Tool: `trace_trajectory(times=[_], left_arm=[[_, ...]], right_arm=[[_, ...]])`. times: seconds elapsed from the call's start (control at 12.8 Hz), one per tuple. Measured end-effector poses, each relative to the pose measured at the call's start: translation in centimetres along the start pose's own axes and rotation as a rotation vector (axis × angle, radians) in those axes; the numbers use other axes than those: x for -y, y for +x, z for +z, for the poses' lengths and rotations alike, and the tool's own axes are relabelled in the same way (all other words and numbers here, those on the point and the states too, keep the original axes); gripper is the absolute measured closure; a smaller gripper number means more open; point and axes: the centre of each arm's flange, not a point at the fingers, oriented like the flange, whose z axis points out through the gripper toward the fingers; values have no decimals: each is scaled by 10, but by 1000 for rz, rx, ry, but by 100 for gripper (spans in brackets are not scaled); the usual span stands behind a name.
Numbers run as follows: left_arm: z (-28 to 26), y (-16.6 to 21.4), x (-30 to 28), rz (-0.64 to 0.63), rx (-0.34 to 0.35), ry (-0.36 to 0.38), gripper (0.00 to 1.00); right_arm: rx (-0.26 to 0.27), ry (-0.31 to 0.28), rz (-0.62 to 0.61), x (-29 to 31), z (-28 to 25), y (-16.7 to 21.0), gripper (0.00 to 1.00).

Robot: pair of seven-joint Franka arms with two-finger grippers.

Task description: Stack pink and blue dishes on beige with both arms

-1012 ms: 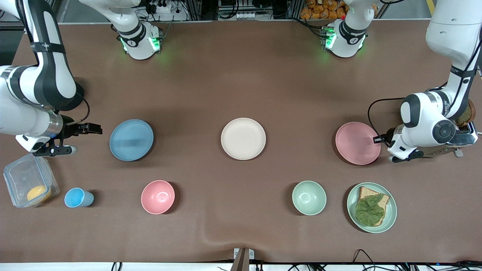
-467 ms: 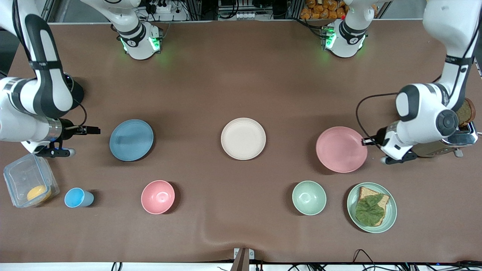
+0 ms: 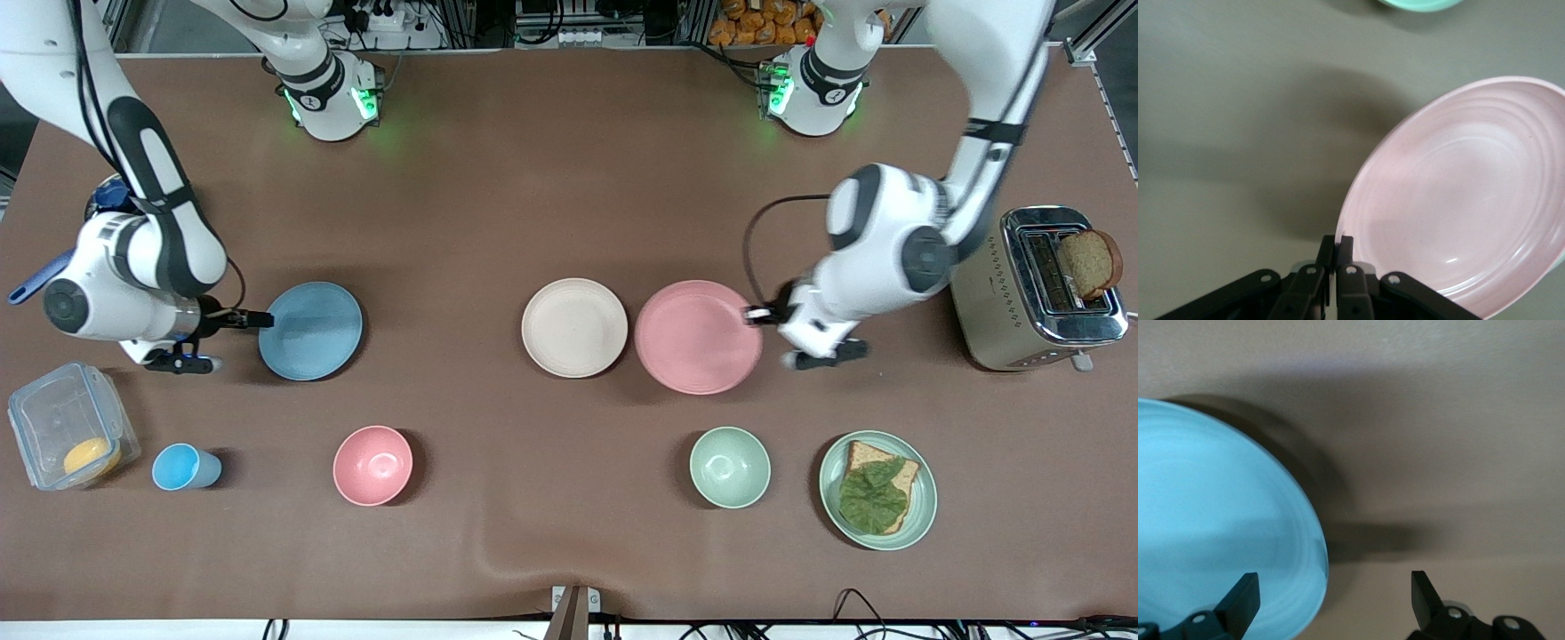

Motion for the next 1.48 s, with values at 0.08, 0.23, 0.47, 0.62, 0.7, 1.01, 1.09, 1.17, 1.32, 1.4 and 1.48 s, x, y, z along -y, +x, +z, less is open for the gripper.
trace_trajectory(times=[0.08,0.23,0.47,0.62,0.7,1.01,1.09,1.17,1.32,1.4,1.48], left_arm=[[8,-10,-25,-24,9,-1,95],[32,-26,-64,-59,38,3,95],[78,-37,-90,-81,73,8,95],[103,-50,-107,-94,76,4,95],[113,-58,-115,-101,73,0,95],[141,-75,-131,-120,79,0,95],[145,-75,-130,-122,82,3,95],[146,-74,-129,-124,84,5,95],[147,-73,-127,-127,83,7,95],[148,-73,-127,-128,84,7,95],[148,-72,-126,-130,84,8,95]], right_arm=[[-1,0,1,0,11,1,0],[-3,-1,4,-1,27,0,0],[-19,-3,-24,1,26,1,34],[-26,-2,-47,6,22,1,58],[-29,-2,-52,7,20,2,69],[-36,-1,-80,15,10,1,87],[-33,0,-90,21,3,0,95],[-29,0,-101,27,-8,-1,95],[-38,-5,-126,42,-35,-6,95],[-43,-8,-139,50,-46,-9,95],[-46,-10,-149,56,-56,-12,95]])
